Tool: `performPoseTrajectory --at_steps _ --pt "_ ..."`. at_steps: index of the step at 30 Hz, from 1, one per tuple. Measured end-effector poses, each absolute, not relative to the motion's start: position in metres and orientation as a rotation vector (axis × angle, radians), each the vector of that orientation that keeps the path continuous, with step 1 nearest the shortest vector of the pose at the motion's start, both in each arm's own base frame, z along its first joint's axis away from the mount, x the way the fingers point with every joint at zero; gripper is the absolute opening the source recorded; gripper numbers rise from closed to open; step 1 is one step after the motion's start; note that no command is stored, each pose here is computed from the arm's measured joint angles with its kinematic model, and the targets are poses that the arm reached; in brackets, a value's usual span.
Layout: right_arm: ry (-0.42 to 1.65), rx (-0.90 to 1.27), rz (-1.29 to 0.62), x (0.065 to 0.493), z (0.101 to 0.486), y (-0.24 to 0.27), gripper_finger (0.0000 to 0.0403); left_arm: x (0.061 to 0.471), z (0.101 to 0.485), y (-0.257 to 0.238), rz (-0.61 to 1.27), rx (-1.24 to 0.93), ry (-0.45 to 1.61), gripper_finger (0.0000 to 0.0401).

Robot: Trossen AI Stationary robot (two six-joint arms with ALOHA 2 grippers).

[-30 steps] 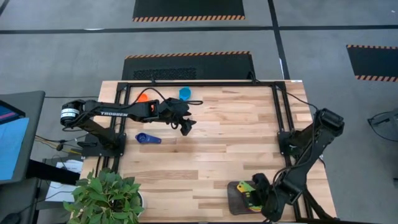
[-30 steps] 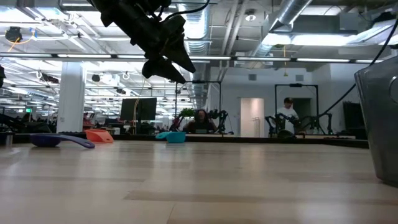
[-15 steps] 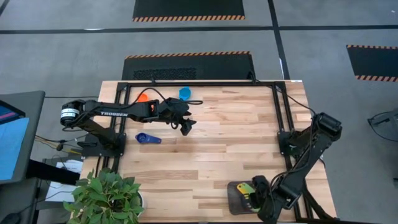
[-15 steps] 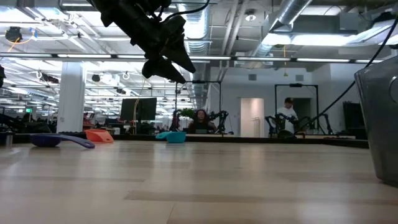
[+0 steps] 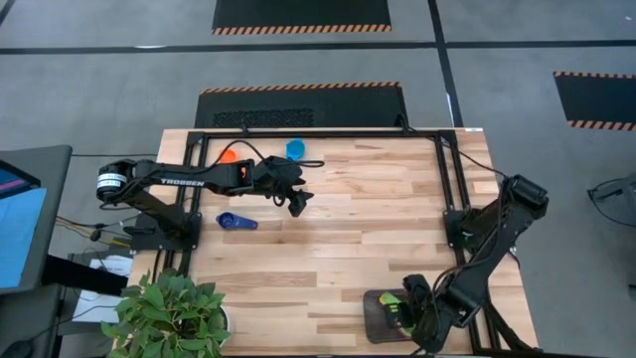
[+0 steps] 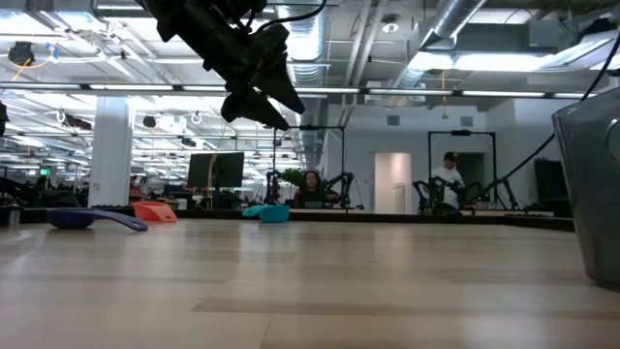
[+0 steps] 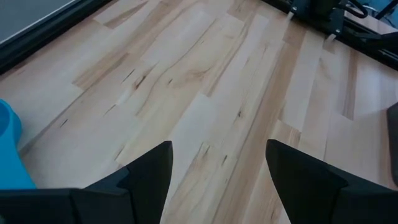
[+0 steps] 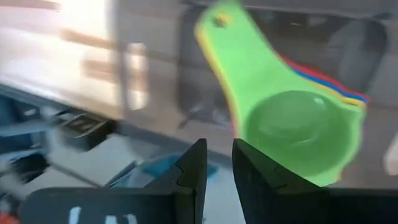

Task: Nest measuring cups in basket
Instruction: Stack the light blue measuring cup on top of the green measuring cup in the black bin

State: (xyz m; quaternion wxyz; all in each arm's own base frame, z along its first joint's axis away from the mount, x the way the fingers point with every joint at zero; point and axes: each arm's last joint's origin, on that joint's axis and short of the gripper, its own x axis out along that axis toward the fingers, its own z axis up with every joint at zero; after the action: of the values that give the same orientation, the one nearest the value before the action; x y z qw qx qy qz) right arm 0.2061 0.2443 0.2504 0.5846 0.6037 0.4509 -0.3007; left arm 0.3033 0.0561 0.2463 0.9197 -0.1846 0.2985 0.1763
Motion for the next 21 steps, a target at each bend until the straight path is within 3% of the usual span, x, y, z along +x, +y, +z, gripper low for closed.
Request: performPoseTrajectory --at_steps 5,8,12,16,21 --pt "0.733 1.146 -0.596 0.218 0.285 0.200 0.0102 0.302 0.244 0.056 0.369 -0.397 0.640 0.0246" --pt "0.550 0.861 -0.731 0.229 0.293 0.156 0.0100 0.298 0.239 0.054 0.361 -0.444 0.704 0.0246" --pt "0.357 0.639 -0.951 0.247 0.305 0.093 0.0094 0.290 0.232 0.054 0.347 -0.498 0.813 0.0246" --pt "0.363 0.602 -1.041 0.273 0.310 0.034 0.0091 0.283 0.227 0.053 0.385 -0.490 0.900 0.0246" --pt "0.429 0.592 -0.896 0.303 0.315 -0.038 0.0092 0.275 0.223 0.059 0.570 -0.375 0.946 0.0246"
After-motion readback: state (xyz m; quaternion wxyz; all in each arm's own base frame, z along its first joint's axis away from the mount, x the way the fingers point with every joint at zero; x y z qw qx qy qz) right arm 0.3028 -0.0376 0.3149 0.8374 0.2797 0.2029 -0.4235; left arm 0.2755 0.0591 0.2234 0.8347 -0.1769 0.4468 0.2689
